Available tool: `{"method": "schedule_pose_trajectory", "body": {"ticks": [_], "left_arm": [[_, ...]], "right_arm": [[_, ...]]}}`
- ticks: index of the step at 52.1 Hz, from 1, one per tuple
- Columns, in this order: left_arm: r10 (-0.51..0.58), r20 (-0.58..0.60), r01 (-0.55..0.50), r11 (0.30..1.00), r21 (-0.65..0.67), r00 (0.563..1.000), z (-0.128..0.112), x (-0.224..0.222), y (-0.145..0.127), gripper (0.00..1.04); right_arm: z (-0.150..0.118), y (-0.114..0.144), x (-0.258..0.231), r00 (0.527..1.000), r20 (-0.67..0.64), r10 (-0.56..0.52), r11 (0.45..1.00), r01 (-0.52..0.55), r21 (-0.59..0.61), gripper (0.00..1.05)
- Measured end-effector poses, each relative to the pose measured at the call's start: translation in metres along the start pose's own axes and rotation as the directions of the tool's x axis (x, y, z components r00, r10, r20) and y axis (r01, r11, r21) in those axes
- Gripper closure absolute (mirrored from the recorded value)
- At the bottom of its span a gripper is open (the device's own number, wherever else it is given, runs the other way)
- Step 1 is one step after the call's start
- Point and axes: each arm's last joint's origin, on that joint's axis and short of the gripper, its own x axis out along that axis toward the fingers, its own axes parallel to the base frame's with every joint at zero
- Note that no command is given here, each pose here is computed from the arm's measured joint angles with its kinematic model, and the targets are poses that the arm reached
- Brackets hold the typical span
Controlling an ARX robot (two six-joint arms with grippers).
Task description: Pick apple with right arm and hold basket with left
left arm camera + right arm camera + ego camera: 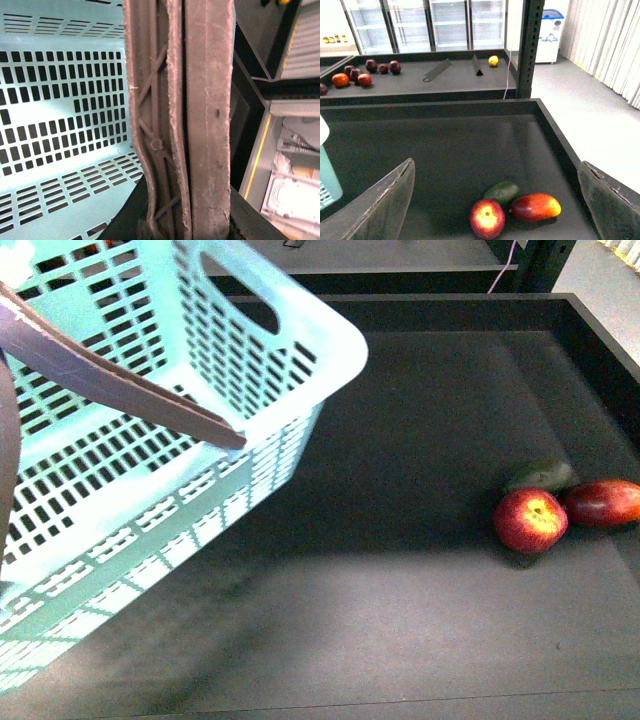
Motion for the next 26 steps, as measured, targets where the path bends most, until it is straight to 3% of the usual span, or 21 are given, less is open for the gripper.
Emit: {"method": "schedule_pose_trajectory", "body": {"ticks": [10,26], "left_arm": [[-0.095,-0.085,0.104,0.987,0.118,0.992,-0.03,-0.01,-0.037,0.86],[-0.175,-0.172,0.21,0.955,0.211,0.969,-0.061,-0.018,-0.068,0.86]], "right_arm": [[0.0,0.0,0.0,1.0,0.0,0.0,1.0,0.0,0.0,0.09],[0.0,0.0,0.0,1.0,0.0,0.0,1.0,0.0,0.0,0.09]]}}
